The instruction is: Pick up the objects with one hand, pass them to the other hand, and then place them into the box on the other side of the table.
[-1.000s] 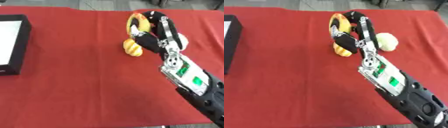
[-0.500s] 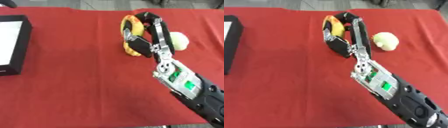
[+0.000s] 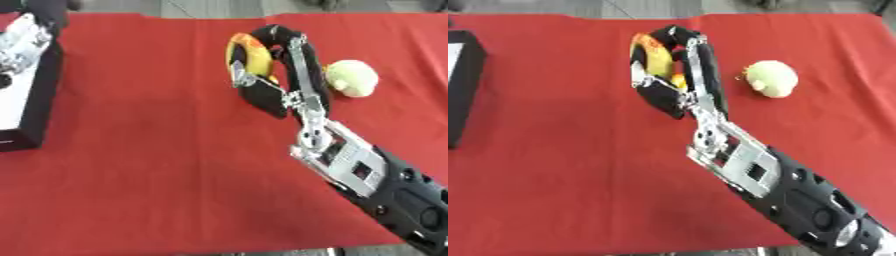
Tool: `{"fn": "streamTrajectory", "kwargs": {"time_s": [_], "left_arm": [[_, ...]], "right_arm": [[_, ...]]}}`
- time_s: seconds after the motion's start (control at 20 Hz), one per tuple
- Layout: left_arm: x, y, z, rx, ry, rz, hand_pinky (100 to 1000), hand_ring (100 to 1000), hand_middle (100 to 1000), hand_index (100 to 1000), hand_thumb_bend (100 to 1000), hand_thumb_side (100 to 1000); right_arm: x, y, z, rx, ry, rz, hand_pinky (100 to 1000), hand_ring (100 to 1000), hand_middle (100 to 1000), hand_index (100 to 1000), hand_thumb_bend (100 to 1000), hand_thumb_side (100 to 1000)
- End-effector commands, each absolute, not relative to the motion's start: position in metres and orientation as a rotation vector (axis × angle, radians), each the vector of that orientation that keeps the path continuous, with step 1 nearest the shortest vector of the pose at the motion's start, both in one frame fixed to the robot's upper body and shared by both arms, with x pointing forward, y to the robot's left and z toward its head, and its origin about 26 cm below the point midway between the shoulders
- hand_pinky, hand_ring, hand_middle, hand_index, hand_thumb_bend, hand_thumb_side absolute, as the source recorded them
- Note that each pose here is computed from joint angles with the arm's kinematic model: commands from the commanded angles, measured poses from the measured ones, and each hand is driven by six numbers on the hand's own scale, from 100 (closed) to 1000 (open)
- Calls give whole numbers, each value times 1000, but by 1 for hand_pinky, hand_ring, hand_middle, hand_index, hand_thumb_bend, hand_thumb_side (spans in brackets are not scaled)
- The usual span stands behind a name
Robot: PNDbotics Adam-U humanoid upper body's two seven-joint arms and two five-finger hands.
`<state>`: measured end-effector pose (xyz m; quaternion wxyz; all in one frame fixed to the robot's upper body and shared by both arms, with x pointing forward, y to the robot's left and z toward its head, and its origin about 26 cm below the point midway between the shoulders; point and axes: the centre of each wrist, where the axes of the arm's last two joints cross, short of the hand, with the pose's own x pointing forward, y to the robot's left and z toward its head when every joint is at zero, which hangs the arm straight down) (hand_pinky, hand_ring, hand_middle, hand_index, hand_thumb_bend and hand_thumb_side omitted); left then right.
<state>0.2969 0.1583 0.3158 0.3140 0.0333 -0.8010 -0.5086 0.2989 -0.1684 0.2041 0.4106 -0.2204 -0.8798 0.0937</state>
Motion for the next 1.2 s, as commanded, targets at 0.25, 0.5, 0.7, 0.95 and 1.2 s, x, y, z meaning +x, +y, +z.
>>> {"fn": "streamTrajectory", "kwargs": {"time_s": [0.25, 0.5, 0.7, 0.95, 1.2], "left_arm": [[289, 148, 326, 194, -1994, -1404, 713, 744, 806, 843, 100, 582], [286, 138, 329, 235, -1894, -1389, 716, 747, 809, 855, 100, 617], [283, 128, 328, 270, -1800, -1396, 722, 752, 812, 860, 100, 620], [279, 118, 326, 301, -1717, -1431, 729, 756, 815, 866, 100, 632], [275, 108, 330, 314, -1680, -1455, 729, 757, 814, 871, 100, 651]], "right_arm": [[294, -165, 213, -608, -2342, 318, 632, 722, 336, 561, 100, 100], [293, -161, 211, -599, -2371, 379, 632, 722, 335, 560, 100, 100], [289, -158, 213, -558, -2394, 400, 632, 721, 336, 560, 100, 100], [289, -157, 211, -541, -2401, 434, 638, 716, 336, 561, 100, 100], [294, -156, 207, -604, -2428, 499, 633, 699, 332, 555, 114, 100]]}}
